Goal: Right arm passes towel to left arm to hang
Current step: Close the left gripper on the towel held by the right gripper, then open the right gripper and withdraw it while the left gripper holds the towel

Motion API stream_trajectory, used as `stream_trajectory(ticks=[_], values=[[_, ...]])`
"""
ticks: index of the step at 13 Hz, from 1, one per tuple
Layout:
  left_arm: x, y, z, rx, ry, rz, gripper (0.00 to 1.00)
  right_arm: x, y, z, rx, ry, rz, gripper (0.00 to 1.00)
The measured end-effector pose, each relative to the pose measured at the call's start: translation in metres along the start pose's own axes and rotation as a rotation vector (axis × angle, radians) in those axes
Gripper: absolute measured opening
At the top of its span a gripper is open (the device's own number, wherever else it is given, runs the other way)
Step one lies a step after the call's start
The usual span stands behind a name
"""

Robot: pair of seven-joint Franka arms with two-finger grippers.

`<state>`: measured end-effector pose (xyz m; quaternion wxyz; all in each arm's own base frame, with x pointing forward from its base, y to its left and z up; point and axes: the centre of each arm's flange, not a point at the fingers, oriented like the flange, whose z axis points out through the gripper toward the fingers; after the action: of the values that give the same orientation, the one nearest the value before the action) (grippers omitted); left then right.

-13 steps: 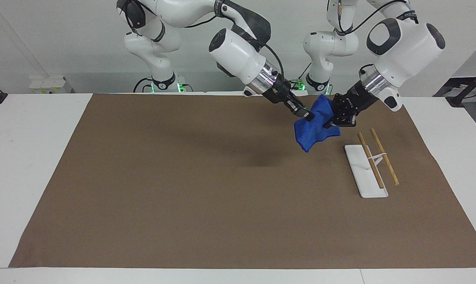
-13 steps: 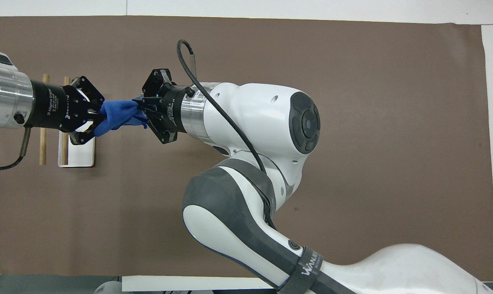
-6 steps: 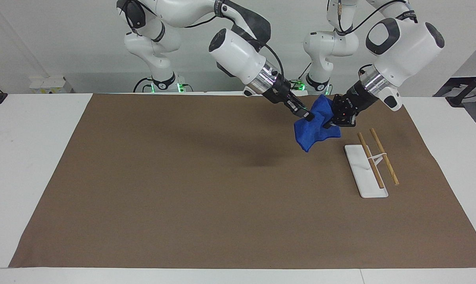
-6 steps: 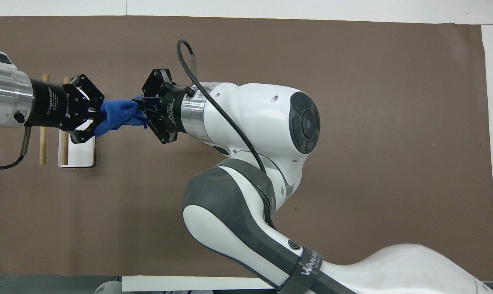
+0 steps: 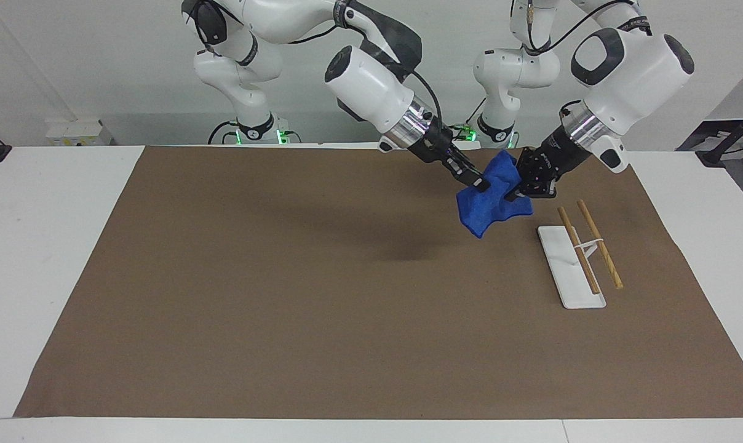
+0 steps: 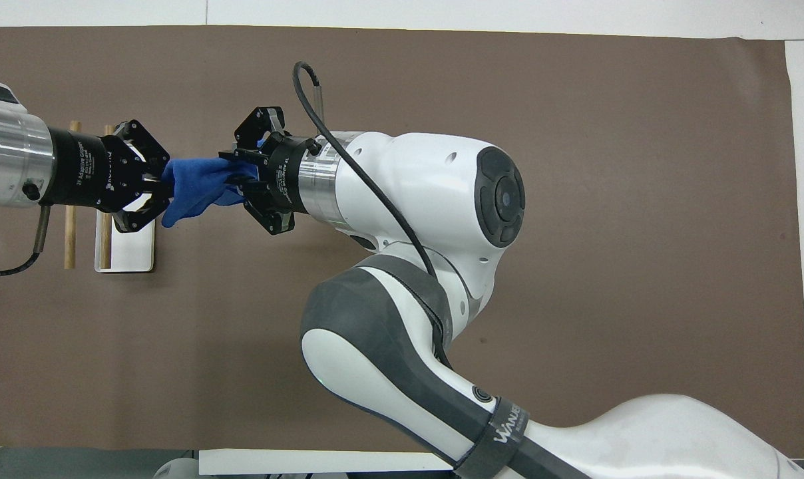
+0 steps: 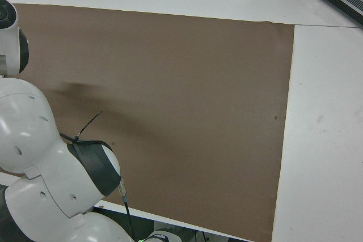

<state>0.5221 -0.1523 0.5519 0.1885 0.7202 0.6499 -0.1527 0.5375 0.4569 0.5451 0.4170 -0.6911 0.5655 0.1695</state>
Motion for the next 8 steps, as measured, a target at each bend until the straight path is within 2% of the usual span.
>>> stream_trajectory(ticks=[1,2,3,5,6,8], values=[[0.000,0.000,0.000,-0.003,0.000,0.004,0.02,0.002,-0.001,-0.001,0.001,0.003,-0.012,0.44],[0.000,0.002,-0.002,-0.018,0.001,0.010,0.02,0.006,-0.003,-0.001,-0.003,0.008,-0.050,0.59],[0.001,0.004,-0.004,-0.040,0.002,0.021,0.02,0.011,-0.005,-0.003,-0.022,0.020,-0.121,0.68],[0.004,0.009,-0.009,-0.083,0.007,0.072,0.02,0.034,-0.010,-0.010,-0.098,0.088,-0.358,0.93],[0.005,0.011,-0.011,-0.101,0.011,0.108,0.02,0.048,-0.013,-0.016,-0.155,0.141,-0.482,1.00],[0.014,0.015,-0.016,-0.126,0.023,0.217,0.02,0.081,-0.014,-0.034,-0.330,0.253,-0.709,1.00]])
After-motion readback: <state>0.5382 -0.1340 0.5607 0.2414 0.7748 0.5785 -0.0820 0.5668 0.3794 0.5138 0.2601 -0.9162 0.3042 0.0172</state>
